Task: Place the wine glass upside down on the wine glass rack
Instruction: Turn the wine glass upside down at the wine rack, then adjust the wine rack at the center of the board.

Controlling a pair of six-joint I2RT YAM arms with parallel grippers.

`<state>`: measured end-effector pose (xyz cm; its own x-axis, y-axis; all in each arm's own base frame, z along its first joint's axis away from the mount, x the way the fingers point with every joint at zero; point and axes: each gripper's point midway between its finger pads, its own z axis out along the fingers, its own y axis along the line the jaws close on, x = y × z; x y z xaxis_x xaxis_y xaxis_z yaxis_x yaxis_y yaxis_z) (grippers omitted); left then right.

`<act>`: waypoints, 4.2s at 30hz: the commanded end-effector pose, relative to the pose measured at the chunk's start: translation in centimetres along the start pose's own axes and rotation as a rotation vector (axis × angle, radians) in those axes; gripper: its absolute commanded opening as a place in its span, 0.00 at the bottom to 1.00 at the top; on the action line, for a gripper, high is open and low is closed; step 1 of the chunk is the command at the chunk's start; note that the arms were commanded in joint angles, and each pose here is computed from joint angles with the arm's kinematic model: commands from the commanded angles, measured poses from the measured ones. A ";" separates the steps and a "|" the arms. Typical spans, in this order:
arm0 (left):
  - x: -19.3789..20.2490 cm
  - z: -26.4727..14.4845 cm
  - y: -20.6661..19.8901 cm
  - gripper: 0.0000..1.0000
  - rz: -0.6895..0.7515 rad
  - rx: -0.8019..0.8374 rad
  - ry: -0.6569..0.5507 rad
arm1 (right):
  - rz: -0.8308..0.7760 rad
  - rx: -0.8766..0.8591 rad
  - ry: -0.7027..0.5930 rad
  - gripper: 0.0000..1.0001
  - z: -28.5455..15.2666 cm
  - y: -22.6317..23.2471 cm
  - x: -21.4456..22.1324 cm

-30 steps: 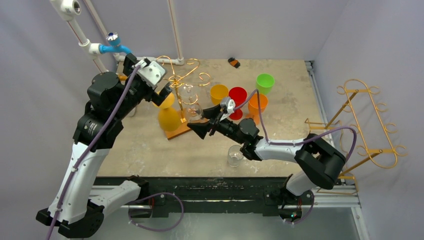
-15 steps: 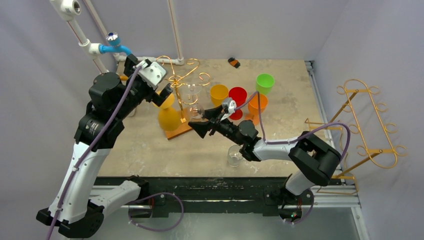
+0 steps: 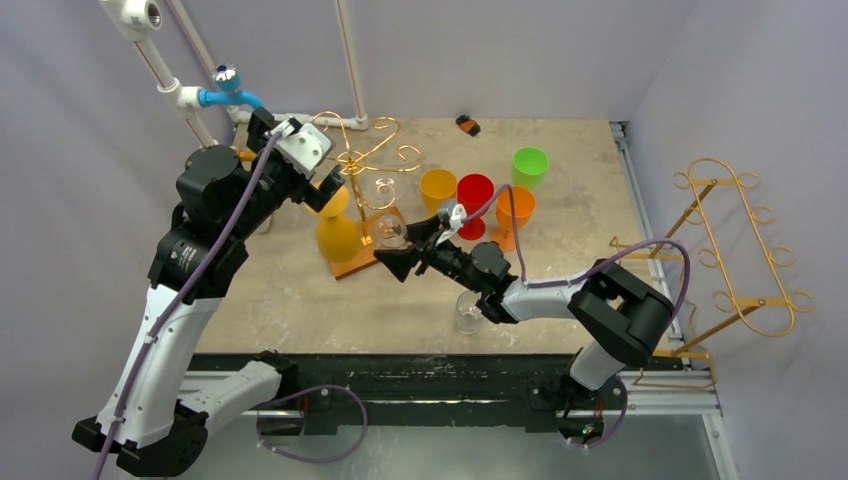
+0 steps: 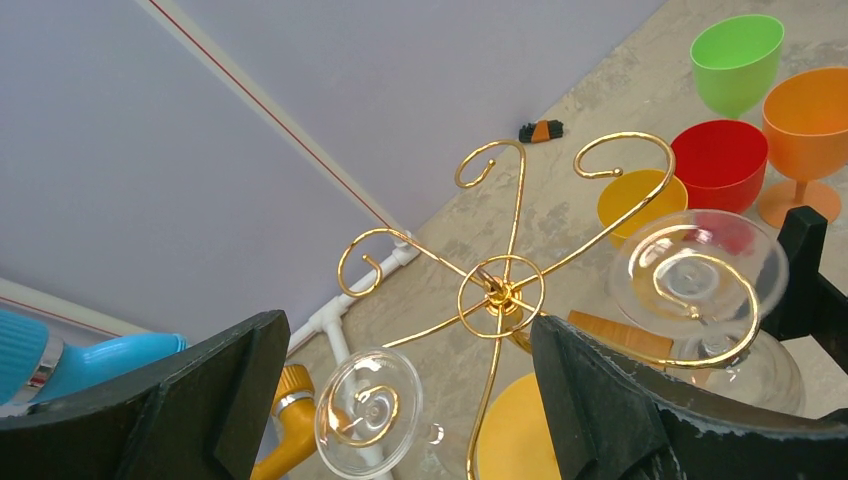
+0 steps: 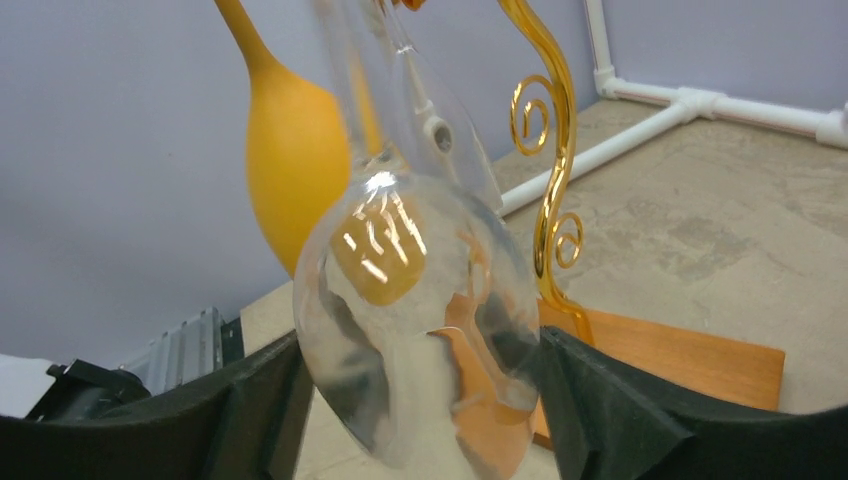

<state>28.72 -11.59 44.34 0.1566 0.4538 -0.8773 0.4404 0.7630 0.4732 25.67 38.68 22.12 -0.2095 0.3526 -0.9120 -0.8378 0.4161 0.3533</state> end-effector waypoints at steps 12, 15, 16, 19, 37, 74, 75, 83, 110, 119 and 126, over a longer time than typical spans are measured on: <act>0.0 0.5 0.5 1.00 -0.053 -0.032 0.007 | -0.074 0.011 -0.049 0.99 -1.1 1.1 -4.3; 0.0 0.9 0.4 1.00 -0.089 -0.029 0.021 | -0.102 0.004 -0.008 0.99 -1.8 1.8 -5.1; -0.1 1.0 0.4 1.00 -0.100 -0.028 0.022 | -0.106 0.003 0.015 0.99 -2.1 2.0 -5.4; -0.5 1.3 0.3 1.00 -0.137 -0.019 0.021 | -0.112 0.040 0.116 0.99 -3.3 2.0 -5.7; 2.5 4.5 -1.2 0.92 -0.215 0.019 0.134 | -0.068 0.325 0.238 0.92 -3.7 -3.1 -19.8; 5.6 7.6 -4.0 0.19 -0.240 0.127 0.223 | 0.053 0.254 0.341 0.19 2.6 -4.8 -17.8; 5.6 7.7 -4.1 0.19 -0.239 0.128 0.223 | 0.057 0.252 0.340 0.17 2.6 -4.7 -17.8; 6.5 7.9 -4.2 0.08 -0.223 0.127 0.244 | 0.103 0.319 0.302 0.12 1.5 -5.0 -18.2; 9.0 9.5 -4.0 0.02 -0.167 0.088 0.288 | 0.187 0.314 0.285 0.00 2.9 -0.3 -17.0; 8.9 9.8 -4.6 0.01 -0.167 0.116 0.269 | 0.221 0.328 0.290 0.00 1.6 0.9 -15.2; 8.8 9.8 -5.3 0.00 -0.181 0.149 0.255 | 0.244 0.325 0.298 0.00 -0.4 2.3 -13.5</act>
<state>35.87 -15.79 36.57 -0.0906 0.4049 -0.9098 0.5396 0.7878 0.2969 31.30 32.71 34.97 -0.4877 0.2879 -0.8242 -0.4680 0.7108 0.5252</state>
